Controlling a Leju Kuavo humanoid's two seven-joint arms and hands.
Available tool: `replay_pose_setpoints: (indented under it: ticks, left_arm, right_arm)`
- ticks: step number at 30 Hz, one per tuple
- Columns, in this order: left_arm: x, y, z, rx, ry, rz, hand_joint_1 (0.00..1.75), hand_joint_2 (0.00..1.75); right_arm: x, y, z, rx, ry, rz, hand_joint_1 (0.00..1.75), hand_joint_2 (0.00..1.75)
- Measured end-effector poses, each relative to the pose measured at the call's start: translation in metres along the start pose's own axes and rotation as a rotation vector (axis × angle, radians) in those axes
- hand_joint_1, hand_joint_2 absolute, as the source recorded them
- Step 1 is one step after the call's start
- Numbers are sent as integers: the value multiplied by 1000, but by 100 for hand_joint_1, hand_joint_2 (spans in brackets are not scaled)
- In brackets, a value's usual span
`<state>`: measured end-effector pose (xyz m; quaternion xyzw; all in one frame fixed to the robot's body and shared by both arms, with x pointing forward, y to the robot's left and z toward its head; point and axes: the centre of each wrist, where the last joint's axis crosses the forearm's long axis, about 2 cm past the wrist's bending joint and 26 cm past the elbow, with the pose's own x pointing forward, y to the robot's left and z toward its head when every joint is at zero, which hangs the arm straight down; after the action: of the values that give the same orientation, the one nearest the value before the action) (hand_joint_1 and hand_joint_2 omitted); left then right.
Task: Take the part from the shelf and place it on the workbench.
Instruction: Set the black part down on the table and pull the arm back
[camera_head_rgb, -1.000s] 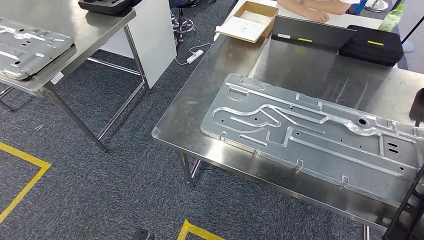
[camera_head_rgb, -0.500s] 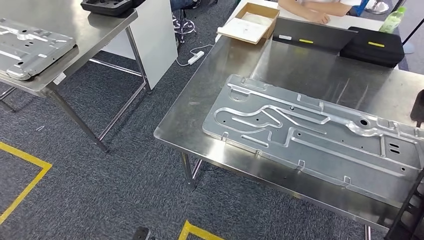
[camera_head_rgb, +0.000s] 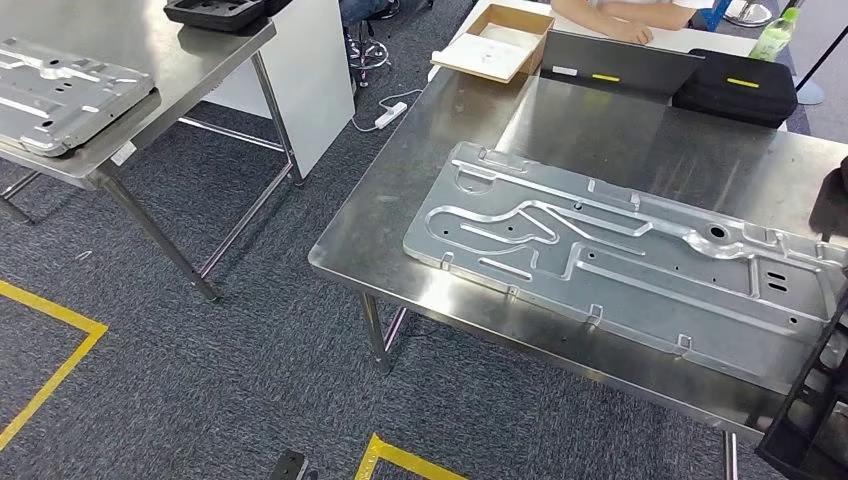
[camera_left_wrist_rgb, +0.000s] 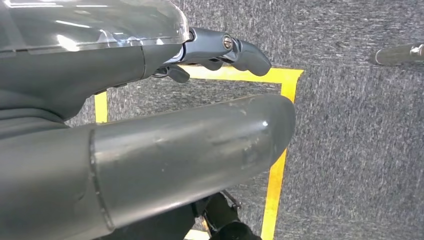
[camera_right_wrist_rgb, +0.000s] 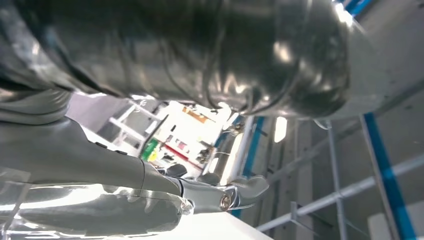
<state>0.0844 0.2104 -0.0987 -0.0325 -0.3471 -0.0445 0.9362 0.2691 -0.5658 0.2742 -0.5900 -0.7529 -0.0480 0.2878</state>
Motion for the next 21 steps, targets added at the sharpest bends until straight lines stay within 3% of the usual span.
replay_pose_setpoints:
  ticks: [16, 20, 21]
  left_arm:
    - [-1, -4, 1, 0, 7, 18, 0, 0]
    - [-2, -4, 1, 5, 11, 23, 0, 0]
    - [-2, -4, 2, 6, 12, 24, 0, 0]
  right_arm:
    - [22, 0, 47, -6, -30, -78, 0, 0]
    - [33, 2, 65, -17, -15, -116, 0, 175]
    - [36, 3, 70, -15, -11, -123, 0, 175]
